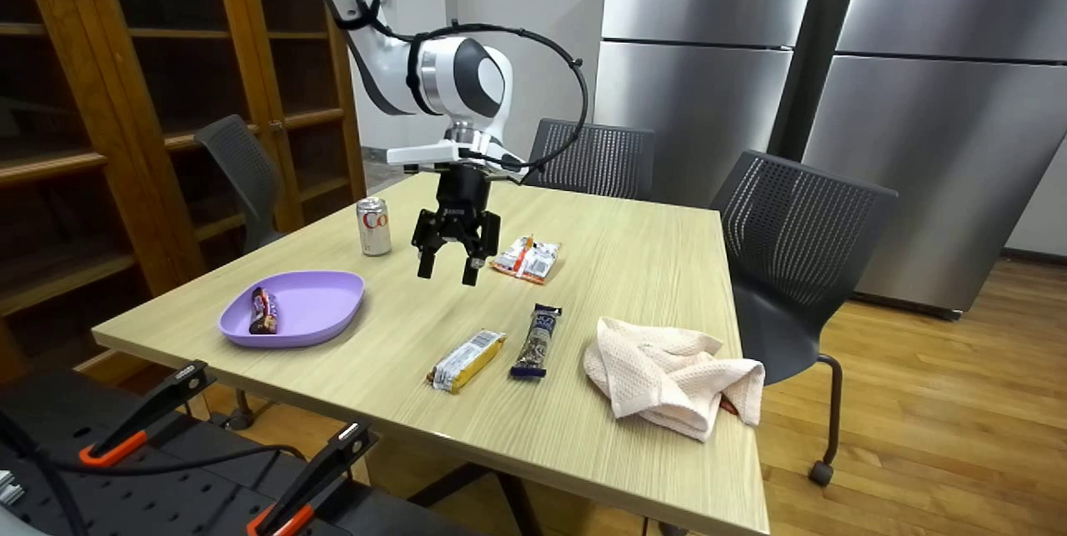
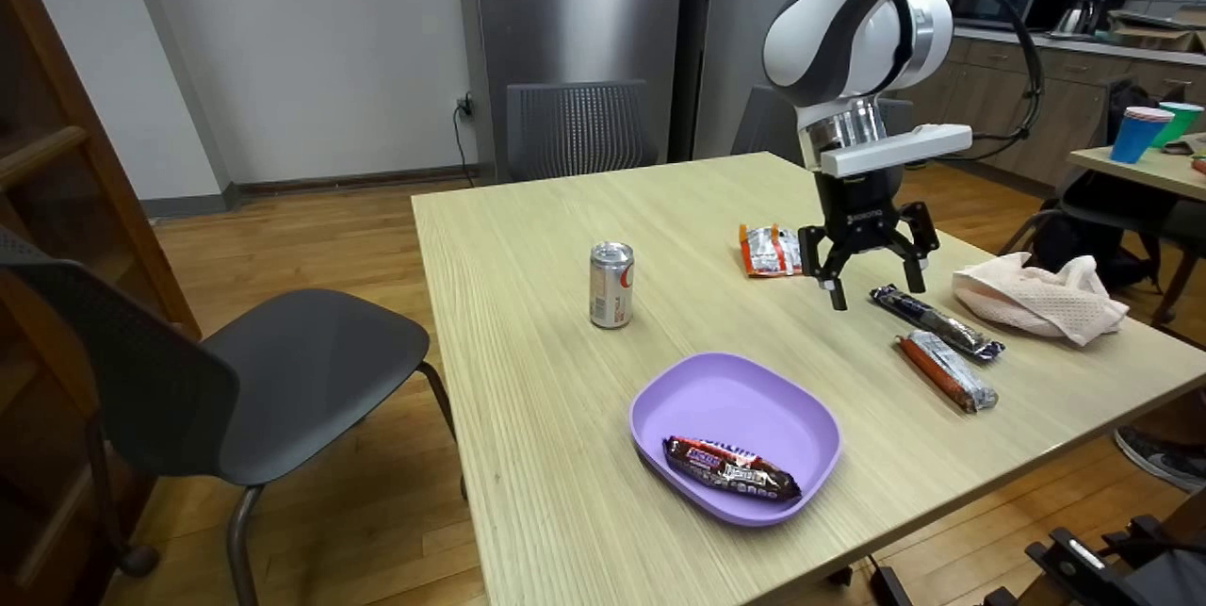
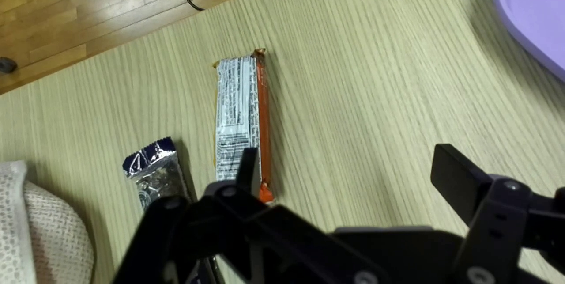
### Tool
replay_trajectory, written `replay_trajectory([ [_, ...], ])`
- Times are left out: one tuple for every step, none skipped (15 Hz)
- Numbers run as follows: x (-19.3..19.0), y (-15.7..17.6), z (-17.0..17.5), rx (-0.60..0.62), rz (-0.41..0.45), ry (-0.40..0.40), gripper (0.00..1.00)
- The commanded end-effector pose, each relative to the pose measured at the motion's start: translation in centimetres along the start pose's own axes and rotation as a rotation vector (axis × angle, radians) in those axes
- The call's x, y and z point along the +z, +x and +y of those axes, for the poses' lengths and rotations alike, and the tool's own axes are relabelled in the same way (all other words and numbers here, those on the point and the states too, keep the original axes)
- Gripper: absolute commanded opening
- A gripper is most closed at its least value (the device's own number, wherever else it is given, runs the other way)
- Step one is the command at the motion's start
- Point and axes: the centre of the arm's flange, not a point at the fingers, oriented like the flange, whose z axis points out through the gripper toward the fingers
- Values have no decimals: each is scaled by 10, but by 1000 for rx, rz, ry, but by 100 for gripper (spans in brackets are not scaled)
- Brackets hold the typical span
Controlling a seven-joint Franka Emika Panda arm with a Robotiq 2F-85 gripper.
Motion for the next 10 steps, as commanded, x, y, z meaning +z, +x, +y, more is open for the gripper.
replay_trajectory([
  [5, -3, 12, 3, 50, 50, 100],
  [6, -3, 17, -6, 58, 62, 100],
  [9, -4, 22, -11, 71, 70, 100],
  [12, -4, 25, -11, 81, 72, 100],
  [16, -4, 30, -9, 94, 77, 100],
  [20, -5, 34, -11, 103, 84, 100],
  [23, -5, 37, -13, 109, 90, 100],
  [28, -6, 40, -16, 112, 95, 100],
  [32, -8, 43, -20, 113, 101, 100],
  [36, -9, 46, -23, 112, 108, 100],
])
